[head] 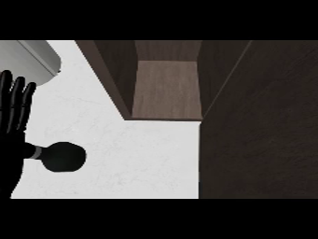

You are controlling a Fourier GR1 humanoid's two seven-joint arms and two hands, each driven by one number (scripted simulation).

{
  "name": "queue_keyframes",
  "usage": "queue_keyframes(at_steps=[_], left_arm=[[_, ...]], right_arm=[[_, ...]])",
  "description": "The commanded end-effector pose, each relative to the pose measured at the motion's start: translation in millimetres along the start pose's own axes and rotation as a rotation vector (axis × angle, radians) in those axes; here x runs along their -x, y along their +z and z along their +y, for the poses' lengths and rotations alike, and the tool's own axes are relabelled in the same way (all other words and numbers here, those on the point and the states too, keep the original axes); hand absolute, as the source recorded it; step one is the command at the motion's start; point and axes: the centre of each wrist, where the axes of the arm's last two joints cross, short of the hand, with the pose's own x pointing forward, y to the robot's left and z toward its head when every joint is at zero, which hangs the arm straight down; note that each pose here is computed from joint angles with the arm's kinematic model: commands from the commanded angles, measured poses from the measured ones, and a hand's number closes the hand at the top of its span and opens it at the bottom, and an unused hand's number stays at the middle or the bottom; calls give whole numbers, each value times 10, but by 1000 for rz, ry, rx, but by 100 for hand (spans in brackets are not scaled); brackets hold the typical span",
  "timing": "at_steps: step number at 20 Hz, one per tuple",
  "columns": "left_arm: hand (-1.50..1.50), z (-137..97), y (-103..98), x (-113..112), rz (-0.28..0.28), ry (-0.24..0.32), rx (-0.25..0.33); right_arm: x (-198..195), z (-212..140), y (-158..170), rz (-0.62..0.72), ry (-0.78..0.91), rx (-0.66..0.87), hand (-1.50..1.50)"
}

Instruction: Pick up the wine, place it into the cabinet and close the cabinet

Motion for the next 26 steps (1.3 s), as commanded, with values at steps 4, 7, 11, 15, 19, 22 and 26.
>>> queue_keyframes(at_steps=[4, 7, 11, 15, 19, 22, 26], left_arm=[[-150, 170, 33, -88, -27, 206, 451], [-150, 137, 213, 140, 115, 412, 594], [-150, 626, 253, 45, 148, 483, 679], [-150, 959, 110, -339, 141, 497, 752], [-150, 1368, 109, -426, 153, 546, 732], [-150, 1349, 5, -662, 186, 557, 739], [-150, 1562, -55, -785, 182, 522, 725]], right_arm=[[-65, 8, 164, 51, 21, -40, -150], [-65, 149, 203, 83, -72, -213, -150], [-335, 188, 278, 97, -96, -224, -150], [-663, 157, 332, 105, -86, -240, -150], [-944, 138, 337, 107, -94, -262, -150], [-1080, 216, 247, 90, -103, -240, -150], [-1308, 145, 375, 120, -99, -269, -150]])
